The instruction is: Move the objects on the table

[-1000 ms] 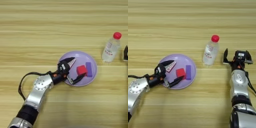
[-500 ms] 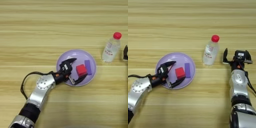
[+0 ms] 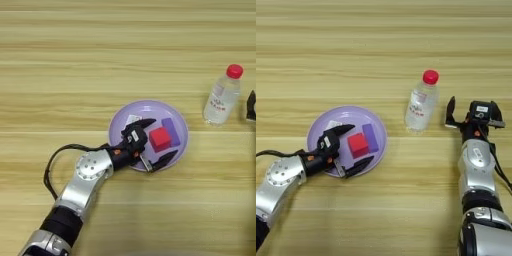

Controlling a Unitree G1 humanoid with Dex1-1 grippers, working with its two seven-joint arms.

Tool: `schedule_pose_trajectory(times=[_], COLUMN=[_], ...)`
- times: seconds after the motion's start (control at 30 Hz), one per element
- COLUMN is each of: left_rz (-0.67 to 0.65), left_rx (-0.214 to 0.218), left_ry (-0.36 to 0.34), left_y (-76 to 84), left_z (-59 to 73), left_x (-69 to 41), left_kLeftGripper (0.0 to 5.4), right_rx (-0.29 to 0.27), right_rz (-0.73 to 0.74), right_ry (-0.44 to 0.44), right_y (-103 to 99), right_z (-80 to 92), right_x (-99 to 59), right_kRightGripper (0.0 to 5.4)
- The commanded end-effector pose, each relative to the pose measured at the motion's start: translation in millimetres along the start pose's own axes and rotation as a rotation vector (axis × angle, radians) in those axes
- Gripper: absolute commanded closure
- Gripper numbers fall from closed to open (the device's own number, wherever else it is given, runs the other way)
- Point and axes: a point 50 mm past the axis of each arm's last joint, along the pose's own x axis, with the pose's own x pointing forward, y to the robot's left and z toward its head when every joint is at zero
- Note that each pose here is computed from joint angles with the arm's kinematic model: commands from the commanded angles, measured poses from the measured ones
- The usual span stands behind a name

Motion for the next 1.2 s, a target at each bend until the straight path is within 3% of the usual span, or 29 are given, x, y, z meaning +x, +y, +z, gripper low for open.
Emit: schedule_pose_trajectory(times=[0.03, 0.53, 1.2], left_rz=[-0.004, -0.012, 0.006], left_rx=[0.000, 0.003, -0.017], left_ry=[0.031, 0.029, 0.017], left_y=[1.1, 1.3, 4.0], left_z=[-4.1, -2.7, -2.0], left_x=[0.1, 1.9, 1.2], left_kLeftGripper=[0.00, 0.00, 2.30], right_rx=[0.017, 0.025, 0.024], right_rz=[0.004, 0.002, -0.004], right_ry=[-0.005, -0.014, -0.017], right_y=[3.4, 3.8, 2.0], right_z=[1.6, 3.2, 4.0], right_x=[2.2, 2.8, 2.9], right_kRightGripper=[0.05, 0.05, 0.00])
